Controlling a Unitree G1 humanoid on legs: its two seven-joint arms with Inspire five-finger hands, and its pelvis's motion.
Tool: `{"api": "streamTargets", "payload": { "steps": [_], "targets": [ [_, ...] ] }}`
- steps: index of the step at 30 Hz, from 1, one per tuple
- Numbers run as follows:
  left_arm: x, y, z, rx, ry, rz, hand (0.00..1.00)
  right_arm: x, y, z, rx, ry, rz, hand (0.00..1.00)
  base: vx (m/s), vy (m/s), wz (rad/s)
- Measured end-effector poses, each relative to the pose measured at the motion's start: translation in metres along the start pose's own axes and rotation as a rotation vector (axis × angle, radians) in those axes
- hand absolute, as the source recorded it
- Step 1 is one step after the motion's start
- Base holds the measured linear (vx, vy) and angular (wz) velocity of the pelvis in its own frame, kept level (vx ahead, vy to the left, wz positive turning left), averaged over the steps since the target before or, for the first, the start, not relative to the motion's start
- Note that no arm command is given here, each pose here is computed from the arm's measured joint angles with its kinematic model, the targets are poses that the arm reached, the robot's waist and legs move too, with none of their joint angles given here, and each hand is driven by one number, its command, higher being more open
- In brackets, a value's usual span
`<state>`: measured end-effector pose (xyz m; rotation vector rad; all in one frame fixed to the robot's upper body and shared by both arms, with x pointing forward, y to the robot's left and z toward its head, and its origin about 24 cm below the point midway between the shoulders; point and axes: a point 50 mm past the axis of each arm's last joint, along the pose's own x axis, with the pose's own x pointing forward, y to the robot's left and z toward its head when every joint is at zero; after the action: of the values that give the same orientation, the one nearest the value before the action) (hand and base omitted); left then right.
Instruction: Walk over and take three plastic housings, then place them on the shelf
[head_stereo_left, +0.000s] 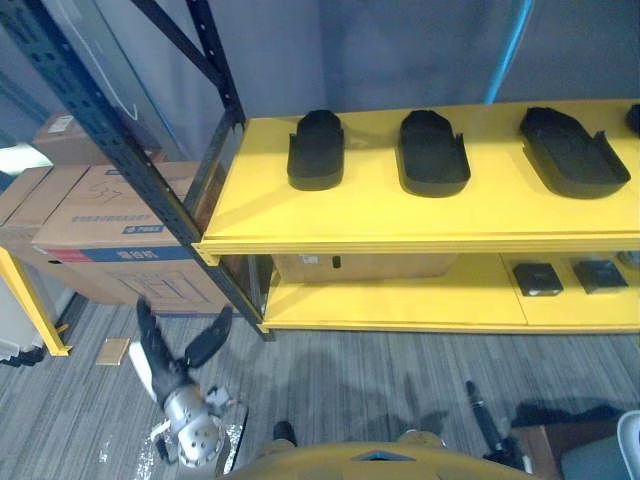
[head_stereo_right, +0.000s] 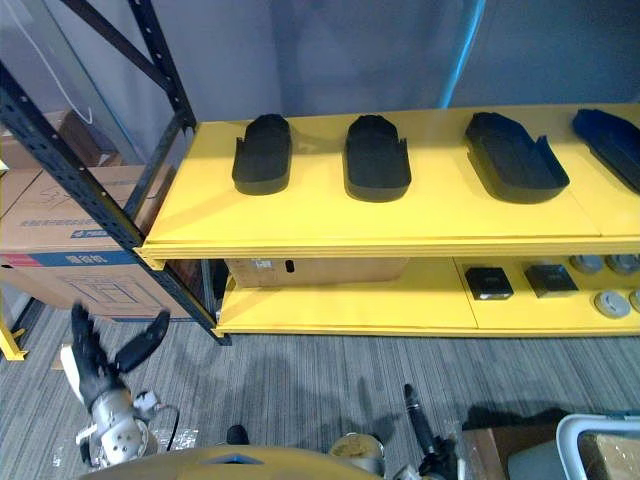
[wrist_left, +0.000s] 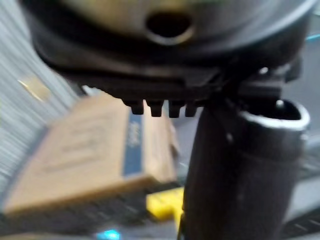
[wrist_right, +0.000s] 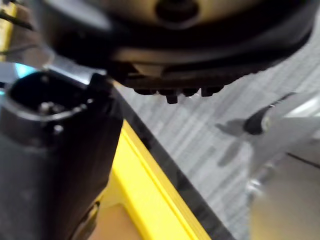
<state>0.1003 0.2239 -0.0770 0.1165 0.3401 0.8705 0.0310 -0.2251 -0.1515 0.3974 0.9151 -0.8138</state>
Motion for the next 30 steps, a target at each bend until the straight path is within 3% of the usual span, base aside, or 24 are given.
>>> {"api": "streamTargets", "payload": {
  "steps": [3,6,10,14,16,22,25,28,30],
  "targets": [
    [-0.01,0.028,-0.045,0.162,0.199,0.092,1.0,0.0,-0.001,-0.022,0.046,0.169,0.023,1.0,0.01,0.01,0.11],
    [-0.016,0.049,-0.065,0.224,0.318,0.164,1.0,-0.002,-0.001,-0.035,0.062,0.27,0.046,1.0,0.02,0.01,0.06],
    [-0.015,0.051,-0.071,0.21,0.387,0.142,1.0,0.004,0.014,-0.024,0.056,0.226,0.081,1.0,0.0,0.019,-0.16],
    [-0.007,0.039,-0.072,0.088,0.464,0.147,1.0,0.007,0.04,0.032,0.04,-0.096,0.1,1.0,-0.03,0.016,-0.09],
    [-0.006,0.039,-0.071,0.041,0.478,0.166,1.0,-0.006,0.054,0.087,0.055,-0.399,0.085,1.0,0.02,0.01,0.03],
    [-0.007,0.068,-0.077,0.026,0.517,0.268,1.0,-0.089,0.046,0.234,0.122,-1.259,0.072,1.0,0.11,-0.011,0.06],
    [-0.009,0.069,-0.078,0.03,0.527,0.243,1.0,-0.127,0.044,0.284,0.111,-1.529,0.097,1.0,0.09,-0.014,-0.02],
    [-0.008,0.065,-0.078,0.03,0.532,0.2,1.0,-0.172,0.065,0.335,0.021,-1.791,0.258,1.0,0.03,-0.005,0.0],
    [-0.006,0.061,-0.077,0.05,0.516,0.15,1.0,-0.21,0.1,0.361,-0.159,-1.94,0.464,1.0,-0.01,-0.005,0.08]
  ]
}}
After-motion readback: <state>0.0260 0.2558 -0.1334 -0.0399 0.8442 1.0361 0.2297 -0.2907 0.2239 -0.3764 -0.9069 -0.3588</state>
